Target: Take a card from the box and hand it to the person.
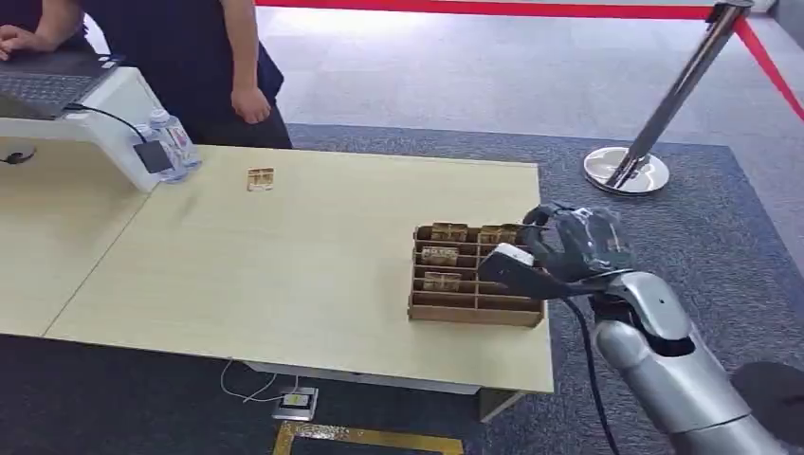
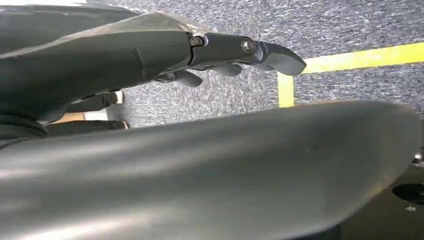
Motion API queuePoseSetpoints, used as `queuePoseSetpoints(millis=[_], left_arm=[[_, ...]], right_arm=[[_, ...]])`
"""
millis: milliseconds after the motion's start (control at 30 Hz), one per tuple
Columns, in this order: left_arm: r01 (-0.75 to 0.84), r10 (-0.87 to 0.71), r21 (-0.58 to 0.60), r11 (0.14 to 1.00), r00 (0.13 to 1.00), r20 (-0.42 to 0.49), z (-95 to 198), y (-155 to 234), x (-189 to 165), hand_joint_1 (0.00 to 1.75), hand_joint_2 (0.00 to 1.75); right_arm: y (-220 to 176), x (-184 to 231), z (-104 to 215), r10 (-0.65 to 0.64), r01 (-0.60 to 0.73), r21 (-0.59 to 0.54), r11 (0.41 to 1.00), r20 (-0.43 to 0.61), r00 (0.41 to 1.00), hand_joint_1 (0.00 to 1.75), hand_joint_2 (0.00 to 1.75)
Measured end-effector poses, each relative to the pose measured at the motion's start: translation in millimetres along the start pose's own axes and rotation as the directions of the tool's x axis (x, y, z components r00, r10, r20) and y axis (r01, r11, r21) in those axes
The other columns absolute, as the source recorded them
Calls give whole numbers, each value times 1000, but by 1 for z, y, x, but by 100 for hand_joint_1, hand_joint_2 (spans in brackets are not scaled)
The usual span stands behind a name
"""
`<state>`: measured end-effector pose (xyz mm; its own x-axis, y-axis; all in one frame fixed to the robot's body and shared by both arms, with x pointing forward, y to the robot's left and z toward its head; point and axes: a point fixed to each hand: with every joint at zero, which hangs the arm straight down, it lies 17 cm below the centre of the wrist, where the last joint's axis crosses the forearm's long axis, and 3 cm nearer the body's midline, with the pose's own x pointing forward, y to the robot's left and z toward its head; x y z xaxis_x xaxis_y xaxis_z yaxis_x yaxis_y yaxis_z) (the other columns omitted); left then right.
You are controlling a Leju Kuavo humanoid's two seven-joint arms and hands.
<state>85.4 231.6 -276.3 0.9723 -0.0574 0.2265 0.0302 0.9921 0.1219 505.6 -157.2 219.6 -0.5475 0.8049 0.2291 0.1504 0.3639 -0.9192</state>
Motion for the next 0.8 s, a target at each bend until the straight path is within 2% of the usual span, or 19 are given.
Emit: queuePoseSetpoints(millis=[167, 367, 633, 800], left_arm=[[0, 0, 0, 1000, 1000, 7, 0, 0, 2, 0, 0], [11, -11, -1, 1000, 1000, 15, 0, 0, 5, 0, 0], [25, -25, -1, 1000, 999, 24, -1, 0, 10, 0, 0], [44, -44, -3, 999, 999, 27, -1, -1, 12, 0, 0]], right_arm=[[-39, 13, -28, 73, -71, -48, 996, 57, 996, 175, 175], [-76, 62, -71, 149, -132, -128, 983, 139, 979, 175, 175], [-84, 142, -117, 142, -97, -192, 977, 240, 960, 175, 175], [-74, 174, -131, 126, -74, -199, 977, 260, 957, 175, 175]])
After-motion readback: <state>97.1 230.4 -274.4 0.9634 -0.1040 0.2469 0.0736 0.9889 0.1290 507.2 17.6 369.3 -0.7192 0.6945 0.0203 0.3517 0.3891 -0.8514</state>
